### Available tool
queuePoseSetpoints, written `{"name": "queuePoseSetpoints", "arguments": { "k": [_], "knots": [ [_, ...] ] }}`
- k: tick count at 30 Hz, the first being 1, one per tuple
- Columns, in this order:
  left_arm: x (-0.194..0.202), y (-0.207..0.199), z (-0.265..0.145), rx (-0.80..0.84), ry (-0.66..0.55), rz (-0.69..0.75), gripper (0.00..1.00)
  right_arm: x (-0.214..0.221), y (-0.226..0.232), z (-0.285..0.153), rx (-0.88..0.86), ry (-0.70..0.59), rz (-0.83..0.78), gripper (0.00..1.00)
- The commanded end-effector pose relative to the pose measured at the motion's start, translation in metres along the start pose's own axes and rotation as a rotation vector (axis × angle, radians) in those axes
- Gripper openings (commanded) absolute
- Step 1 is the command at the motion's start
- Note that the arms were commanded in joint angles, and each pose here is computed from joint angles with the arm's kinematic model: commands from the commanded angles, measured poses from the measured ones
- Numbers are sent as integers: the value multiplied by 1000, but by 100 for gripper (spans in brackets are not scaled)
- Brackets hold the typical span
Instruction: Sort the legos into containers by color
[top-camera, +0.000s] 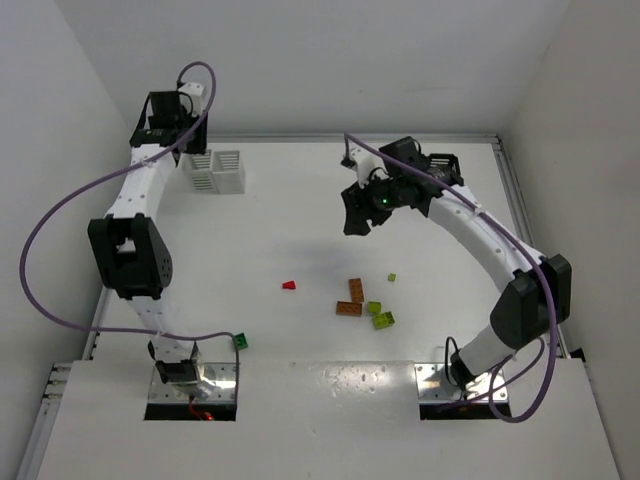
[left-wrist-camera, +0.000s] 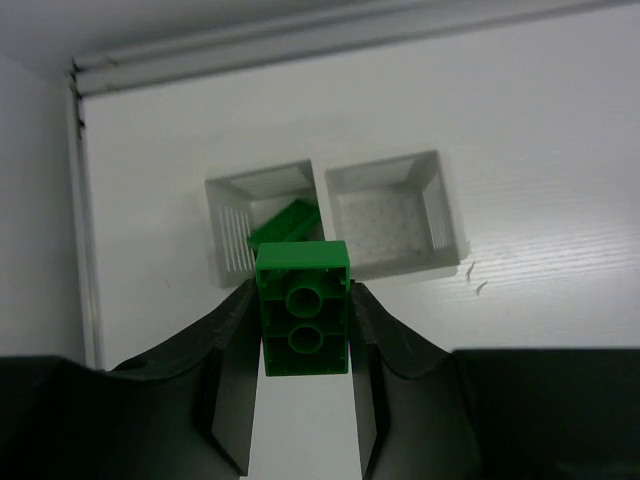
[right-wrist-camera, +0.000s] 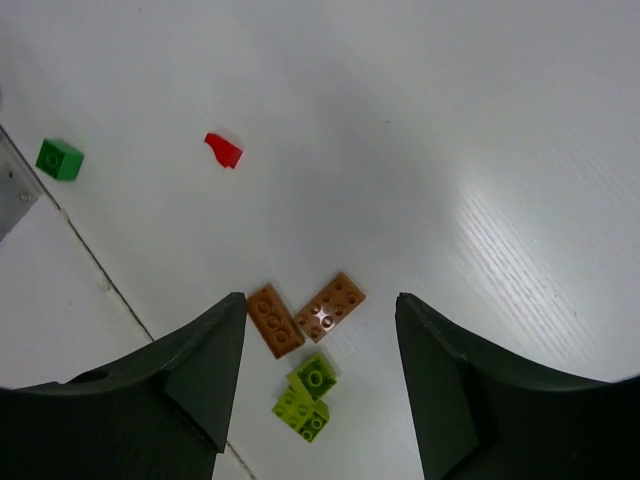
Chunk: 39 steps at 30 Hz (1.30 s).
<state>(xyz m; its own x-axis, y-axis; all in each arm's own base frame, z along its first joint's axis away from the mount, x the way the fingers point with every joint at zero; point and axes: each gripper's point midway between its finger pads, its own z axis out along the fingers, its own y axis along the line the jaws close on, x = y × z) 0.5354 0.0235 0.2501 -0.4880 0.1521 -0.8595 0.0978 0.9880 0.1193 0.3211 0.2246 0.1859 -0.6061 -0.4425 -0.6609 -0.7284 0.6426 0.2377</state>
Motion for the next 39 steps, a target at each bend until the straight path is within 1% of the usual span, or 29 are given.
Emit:
{"name": "queuePoseSetpoints", "arguments": {
  "k": [1, 3, 5, 6, 8, 13, 16, 17, 20, 24, 27, 28, 30, 31, 32, 33, 34, 35, 37, 39],
  "knots": [
    [1, 10, 3, -42, 21, -79, 4, 1, 3, 10, 11, 24, -73, 62],
    [23, 19, 20, -66, 75, -89, 4, 2, 3, 18, 10, 49, -73, 62],
    [28, 34, 27, -88, 85, -113, 4, -3, 5, 19, 11, 51, -93, 62],
    [38, 36, 34, -84, 107, -129, 4, -3, 9, 21, 11, 56, -104, 62],
    [32, 44, 38, -87, 91, -136, 4, -2, 10, 28, 9, 71, -109, 62],
    [38, 57, 52, -125, 103, -120, 7, 0, 23, 41, 1, 111, -162, 62],
    [38, 59, 62, -127, 92, -108, 8, -3, 23, 43, 13, 117, -171, 62],
    [44, 58, 66, -124, 106, -100, 8, 1, 22, 45, 10, 135, -174, 62],
    [51, 58, 73, -121, 119, -101, 9, -2, 23, 45, 25, 132, -185, 62],
    [53, 55, 81, -100, 115, -102, 12, 3, 23, 52, 27, 154, -187, 62],
    [52, 55, 83, -100, 114, -102, 21, 1, 24, 54, 31, 155, -195, 62],
    [52, 55, 83, -100, 114, -102, 29, 1, 24, 54, 31, 155, -195, 62],
    [52, 55, 83, -100, 114, -102, 38, 3, 22, 57, 39, 165, -193, 62],
    [52, 55, 83, -100, 114, -102, 52, 3, 22, 57, 39, 165, -193, 62],
    [52, 54, 83, -92, 112, -103, 61, 3, 22, 57, 39, 165, -193, 62],
    [44, 55, 80, -95, 91, -101, 68, 4, 26, 58, 32, 167, -201, 62],
    [43, 52, 80, -80, 88, -101, 77, 4, 24, 62, 32, 170, -200, 62],
    [33, 52, 76, -74, 61, -99, 79, 4, 24, 62, 32, 170, -200, 62],
    [25, 48, 68, -53, 42, -89, 82, 12, 32, 73, 6, 198, -208, 62],
    [16, 53, 60, -54, 20, -91, 82, 11, 37, 77, -2, 201, -218, 62]
  ]
}}
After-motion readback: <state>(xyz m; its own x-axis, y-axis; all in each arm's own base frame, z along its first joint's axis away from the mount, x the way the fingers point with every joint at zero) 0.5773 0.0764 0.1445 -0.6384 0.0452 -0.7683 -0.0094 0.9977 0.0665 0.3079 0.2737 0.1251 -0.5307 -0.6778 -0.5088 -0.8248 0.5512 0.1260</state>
